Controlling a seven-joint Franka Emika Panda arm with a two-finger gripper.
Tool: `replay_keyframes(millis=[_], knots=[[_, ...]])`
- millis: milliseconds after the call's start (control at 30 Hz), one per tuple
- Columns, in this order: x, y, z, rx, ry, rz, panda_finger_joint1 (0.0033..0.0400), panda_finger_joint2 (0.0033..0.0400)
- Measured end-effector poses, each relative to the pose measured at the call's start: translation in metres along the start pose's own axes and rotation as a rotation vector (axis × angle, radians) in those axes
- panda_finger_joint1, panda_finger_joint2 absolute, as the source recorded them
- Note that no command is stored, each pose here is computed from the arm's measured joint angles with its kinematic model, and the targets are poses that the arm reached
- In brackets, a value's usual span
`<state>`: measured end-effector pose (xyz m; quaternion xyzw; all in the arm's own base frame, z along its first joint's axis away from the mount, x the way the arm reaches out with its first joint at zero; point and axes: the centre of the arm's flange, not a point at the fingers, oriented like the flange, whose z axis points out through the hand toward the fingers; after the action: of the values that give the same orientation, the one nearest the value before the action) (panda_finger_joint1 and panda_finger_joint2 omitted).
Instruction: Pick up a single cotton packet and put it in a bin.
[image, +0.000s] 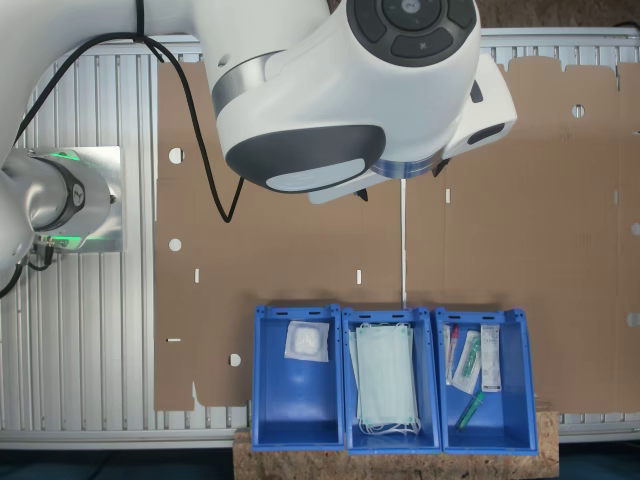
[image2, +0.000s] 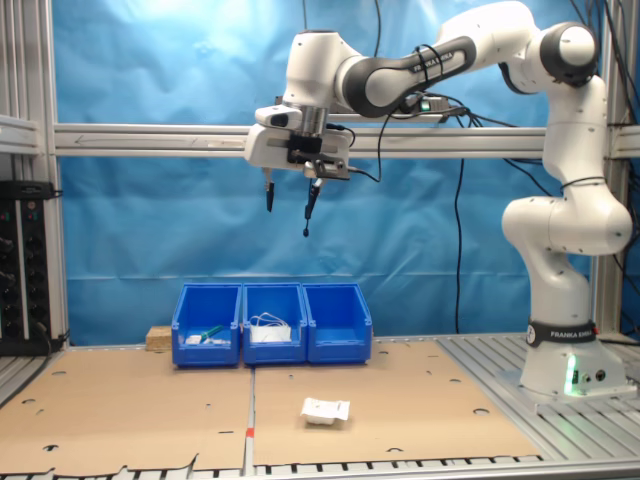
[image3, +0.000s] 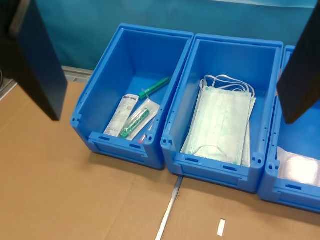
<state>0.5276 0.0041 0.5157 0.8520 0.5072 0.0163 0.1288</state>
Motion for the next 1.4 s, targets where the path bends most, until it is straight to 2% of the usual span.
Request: replay_keyframes(millis=[333,833,867,1133,1400], knots=[[0.0,-0.001,0.001,0.005,-0.004,0.0,0.04,0.04],[0.005,-0.021,0.021,0.118,0.012,0.016,0.04,0.04],[0.005,-0.021,0.021,0.118,0.012,0.016,0.04,0.04],[0.022,-0.048,0.041,0.178,-0.001,-0.026,0.04,0.04],[0.048,-0.077,0.048,0.208,-0.009,-0.099,0.04,0.04]])
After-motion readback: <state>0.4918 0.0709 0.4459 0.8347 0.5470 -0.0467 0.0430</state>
